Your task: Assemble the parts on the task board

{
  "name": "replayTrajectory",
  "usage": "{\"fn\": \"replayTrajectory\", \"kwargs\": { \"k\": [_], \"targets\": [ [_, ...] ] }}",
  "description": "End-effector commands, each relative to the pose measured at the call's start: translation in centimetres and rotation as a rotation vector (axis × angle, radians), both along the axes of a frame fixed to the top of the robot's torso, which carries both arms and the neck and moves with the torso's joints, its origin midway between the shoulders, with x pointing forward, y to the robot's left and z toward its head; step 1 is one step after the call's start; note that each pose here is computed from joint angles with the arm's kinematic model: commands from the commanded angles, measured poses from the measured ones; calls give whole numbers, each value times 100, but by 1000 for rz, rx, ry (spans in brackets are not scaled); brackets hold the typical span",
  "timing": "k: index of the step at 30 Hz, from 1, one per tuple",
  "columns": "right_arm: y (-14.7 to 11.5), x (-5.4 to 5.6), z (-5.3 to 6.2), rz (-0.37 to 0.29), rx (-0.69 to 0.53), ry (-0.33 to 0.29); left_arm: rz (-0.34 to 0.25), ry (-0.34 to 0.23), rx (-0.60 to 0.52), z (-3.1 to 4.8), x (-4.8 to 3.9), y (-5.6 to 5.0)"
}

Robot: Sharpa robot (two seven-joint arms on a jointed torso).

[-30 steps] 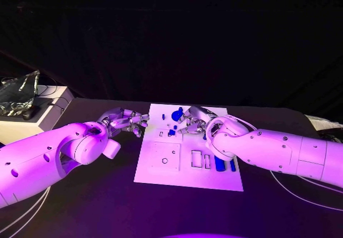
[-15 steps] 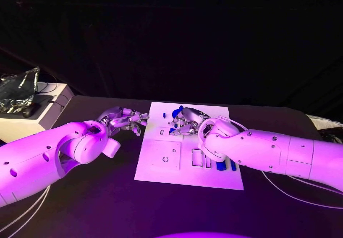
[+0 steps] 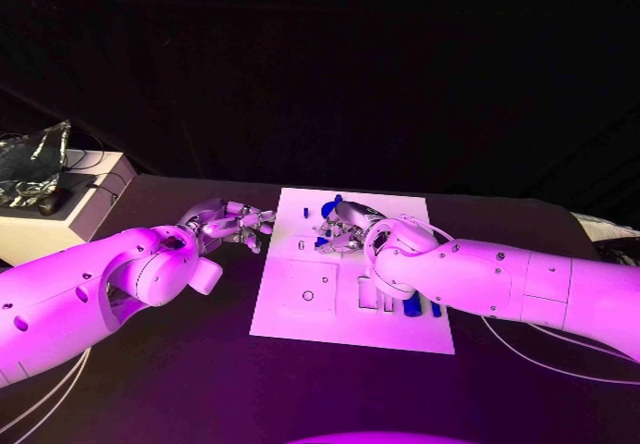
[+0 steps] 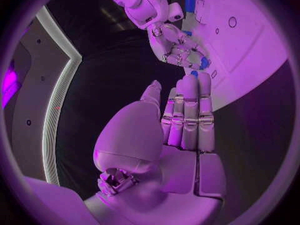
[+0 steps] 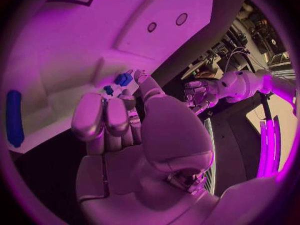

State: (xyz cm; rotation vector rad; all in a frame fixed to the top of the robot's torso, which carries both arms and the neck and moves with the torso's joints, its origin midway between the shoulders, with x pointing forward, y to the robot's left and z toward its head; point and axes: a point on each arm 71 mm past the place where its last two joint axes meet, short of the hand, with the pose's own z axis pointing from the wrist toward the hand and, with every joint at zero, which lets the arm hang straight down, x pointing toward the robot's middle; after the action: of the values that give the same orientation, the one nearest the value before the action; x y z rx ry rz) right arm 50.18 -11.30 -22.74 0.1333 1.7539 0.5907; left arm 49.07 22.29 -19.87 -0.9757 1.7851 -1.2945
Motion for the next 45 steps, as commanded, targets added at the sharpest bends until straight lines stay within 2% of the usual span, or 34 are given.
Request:
{"fn": "replayTrajectory", "kwargs": {
  "k": [1,24,45],
  "targets": [
    [19,2,-16,3,-41,5,-1,-4,-5,10,-4,-15],
    [39,69,-51,-21,-75,11,-5,-1,-7,9,-7,-22],
    [89,81,-79,-7,-80,35,-7,1,-7,9,-11,-24]
  ]
}}
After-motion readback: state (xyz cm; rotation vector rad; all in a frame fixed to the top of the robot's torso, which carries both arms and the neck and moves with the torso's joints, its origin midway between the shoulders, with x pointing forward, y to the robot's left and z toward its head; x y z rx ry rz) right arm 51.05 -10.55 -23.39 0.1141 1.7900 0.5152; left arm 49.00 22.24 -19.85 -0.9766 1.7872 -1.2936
